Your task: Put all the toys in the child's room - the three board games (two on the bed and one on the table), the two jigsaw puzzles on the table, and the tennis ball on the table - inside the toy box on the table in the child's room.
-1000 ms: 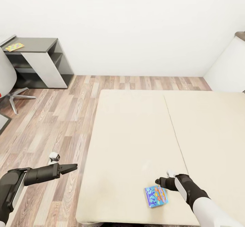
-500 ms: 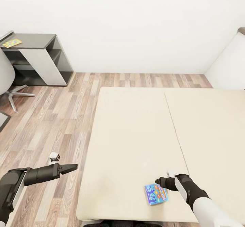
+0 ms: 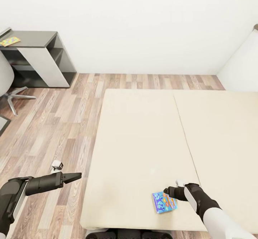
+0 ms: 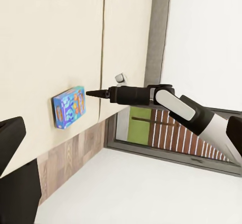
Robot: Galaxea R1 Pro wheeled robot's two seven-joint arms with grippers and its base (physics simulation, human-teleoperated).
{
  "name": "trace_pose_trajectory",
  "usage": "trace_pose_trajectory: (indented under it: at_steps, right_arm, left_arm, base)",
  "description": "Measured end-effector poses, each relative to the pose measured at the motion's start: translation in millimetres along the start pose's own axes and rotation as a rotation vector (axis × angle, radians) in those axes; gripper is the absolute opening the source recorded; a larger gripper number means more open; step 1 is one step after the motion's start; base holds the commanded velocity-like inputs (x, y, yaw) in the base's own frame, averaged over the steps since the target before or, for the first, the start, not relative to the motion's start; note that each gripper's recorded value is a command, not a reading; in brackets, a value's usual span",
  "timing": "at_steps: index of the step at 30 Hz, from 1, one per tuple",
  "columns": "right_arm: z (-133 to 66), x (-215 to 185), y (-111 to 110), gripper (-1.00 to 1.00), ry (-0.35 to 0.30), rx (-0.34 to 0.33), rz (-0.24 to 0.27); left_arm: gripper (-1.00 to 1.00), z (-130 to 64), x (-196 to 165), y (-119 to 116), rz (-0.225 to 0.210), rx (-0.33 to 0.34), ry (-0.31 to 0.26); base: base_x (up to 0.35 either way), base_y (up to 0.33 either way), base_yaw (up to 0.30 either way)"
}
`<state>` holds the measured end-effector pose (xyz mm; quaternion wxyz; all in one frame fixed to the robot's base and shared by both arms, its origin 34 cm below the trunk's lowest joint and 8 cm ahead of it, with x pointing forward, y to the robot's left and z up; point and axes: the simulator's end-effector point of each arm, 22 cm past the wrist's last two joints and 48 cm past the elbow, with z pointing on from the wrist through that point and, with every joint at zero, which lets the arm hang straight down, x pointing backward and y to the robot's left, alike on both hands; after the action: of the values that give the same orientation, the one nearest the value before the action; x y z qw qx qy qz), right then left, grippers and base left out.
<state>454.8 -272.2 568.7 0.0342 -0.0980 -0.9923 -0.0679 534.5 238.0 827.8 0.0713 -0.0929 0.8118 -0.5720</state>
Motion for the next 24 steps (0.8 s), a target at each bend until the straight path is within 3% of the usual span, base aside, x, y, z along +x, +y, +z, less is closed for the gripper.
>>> trace_pose_trajectory:
  at_steps: [24]
  right_arm:
    - [14.3,12.6,-4.5,1.0,0.023,0.007,0.0]
  left_arm:
    - [1.0,3.8,7.0,16.1,-0.036,-0.009,0.012]
  base:
    - [0.0,0.0,0.0]
